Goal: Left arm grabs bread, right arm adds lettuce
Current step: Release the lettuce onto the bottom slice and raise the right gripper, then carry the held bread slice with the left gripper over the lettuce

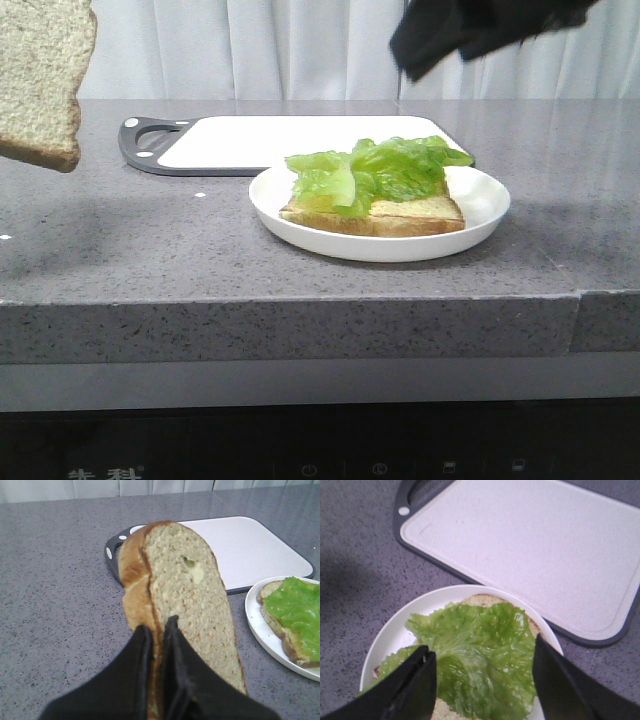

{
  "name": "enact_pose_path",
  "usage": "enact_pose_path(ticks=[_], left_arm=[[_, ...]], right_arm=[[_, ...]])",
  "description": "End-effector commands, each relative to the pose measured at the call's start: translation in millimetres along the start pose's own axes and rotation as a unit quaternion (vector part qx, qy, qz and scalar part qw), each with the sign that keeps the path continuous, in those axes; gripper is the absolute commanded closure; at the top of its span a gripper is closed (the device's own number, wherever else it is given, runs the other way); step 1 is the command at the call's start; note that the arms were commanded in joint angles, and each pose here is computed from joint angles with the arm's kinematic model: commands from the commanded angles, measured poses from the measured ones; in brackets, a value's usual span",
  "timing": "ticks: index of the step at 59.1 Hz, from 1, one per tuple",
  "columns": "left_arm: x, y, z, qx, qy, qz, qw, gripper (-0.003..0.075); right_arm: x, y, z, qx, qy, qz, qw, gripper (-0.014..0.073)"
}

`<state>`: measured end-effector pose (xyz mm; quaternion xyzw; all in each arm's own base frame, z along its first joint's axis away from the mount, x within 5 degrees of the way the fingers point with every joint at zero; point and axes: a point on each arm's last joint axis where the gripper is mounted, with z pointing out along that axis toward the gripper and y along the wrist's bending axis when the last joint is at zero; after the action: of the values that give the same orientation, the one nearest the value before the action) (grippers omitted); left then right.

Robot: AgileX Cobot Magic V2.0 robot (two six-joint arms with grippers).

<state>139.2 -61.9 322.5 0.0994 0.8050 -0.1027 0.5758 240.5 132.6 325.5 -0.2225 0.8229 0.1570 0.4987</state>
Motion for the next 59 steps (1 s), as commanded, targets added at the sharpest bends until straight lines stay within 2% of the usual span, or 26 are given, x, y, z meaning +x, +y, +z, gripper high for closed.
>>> enact_pose_path(ticks=[1,4,12,16,37,52,59], left_arm=[[-13,-4,-5,0.024,-0.037,-0.004,0.999,0.0741],[-13,-4,-5,0.023,-0.036,-0.004,0.999,0.0741],[-13,-4,-5,0.023,-0.035,-0.004,0.999,0.0741],[-13,-4,-5,0.023,-0.035,-0.005,0.999,0.0741],[-14,-9,-1,0.042,-0.034,-0.026,0.998,0.0741],[-40,-30,24,0.107,-0.031,-0.140,0.984,0.0741],[-54,-44,42,0.125,-0.020,-0.167,0.978,0.0740]], right_arm=[[-23,2,-36,0.006,-0.082,-0.002,0.997,0.0239],[-22,3,-46,0.005,-0.092,-0.003,0.996,0.0312],[-13,5,-79,0.005,-0.124,-0.005,0.992,0.0578],[-5,7,-93,0.005,-0.136,-0.006,0.991,0.0668],[73,13,-161,0.002,-0.210,-0.002,0.978,0.0655],[106,16,-192,-0.003,-0.280,-0.003,0.960,0.0655],[110,17,-196,-0.007,-0.279,-0.005,0.960,0.0655]])
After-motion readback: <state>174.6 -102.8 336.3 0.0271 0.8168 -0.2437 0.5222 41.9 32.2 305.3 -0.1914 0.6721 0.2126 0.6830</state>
